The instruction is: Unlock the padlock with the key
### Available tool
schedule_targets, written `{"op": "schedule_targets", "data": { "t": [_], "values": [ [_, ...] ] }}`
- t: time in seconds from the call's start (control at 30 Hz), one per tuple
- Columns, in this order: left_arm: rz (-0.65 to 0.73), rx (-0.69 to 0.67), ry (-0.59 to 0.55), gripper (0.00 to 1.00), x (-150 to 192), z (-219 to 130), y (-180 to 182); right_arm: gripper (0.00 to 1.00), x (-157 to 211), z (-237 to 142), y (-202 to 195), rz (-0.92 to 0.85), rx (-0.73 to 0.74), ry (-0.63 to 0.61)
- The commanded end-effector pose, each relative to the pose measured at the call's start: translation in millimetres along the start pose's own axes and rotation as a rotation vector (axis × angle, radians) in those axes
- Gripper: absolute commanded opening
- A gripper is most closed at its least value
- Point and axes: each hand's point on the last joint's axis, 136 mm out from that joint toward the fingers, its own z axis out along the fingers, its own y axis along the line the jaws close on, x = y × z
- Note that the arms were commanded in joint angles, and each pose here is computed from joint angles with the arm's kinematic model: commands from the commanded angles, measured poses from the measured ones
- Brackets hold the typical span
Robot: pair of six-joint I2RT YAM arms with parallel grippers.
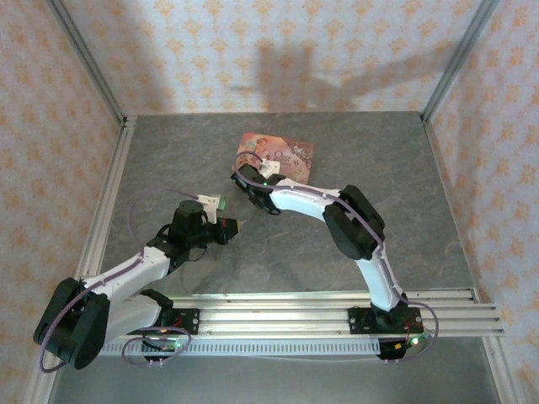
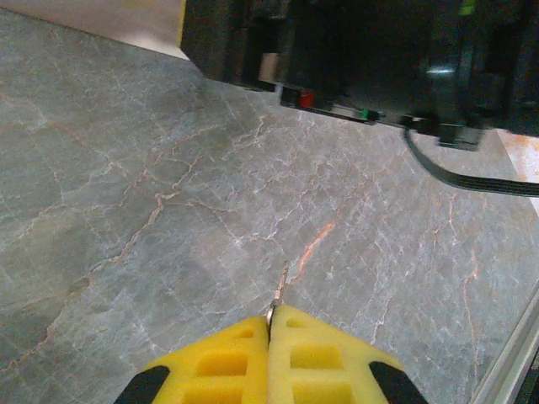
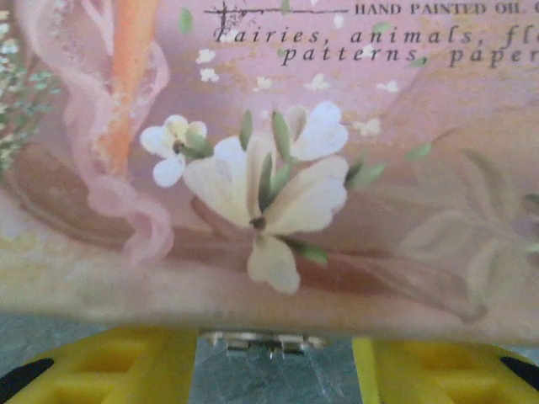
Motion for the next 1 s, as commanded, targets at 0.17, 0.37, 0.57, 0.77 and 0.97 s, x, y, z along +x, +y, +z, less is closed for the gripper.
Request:
{"op": "schedule_targets", "data": {
  "t": [0.17,0.37,0.57,0.77,0.97],
  "values": [
    [0.037,0.021,-0.005,0.00,-9,0,-7,0.51,-9,11,-8,-0.027,0.092,-0.054],
    [0.035,0.021,-0.003,0.00,-7,1,-5,0.51,-11,17,-2,-0.034,0.086,-0.069],
    [0.032,0.012,0.000,0.00,-3,0,-2,0.44,-10,25,1,-0.047,0.085,-0.077],
    [0.032,0.005,0.001,0.00,1,-2,0,0.18,-12,32,0,-0.053,0.053,-0.093],
    [0.054,-0.006,0.007,0.00,5,-7,2,0.00,-19,18,3,-0.076,-0.054,-0.098]
  ]
}}
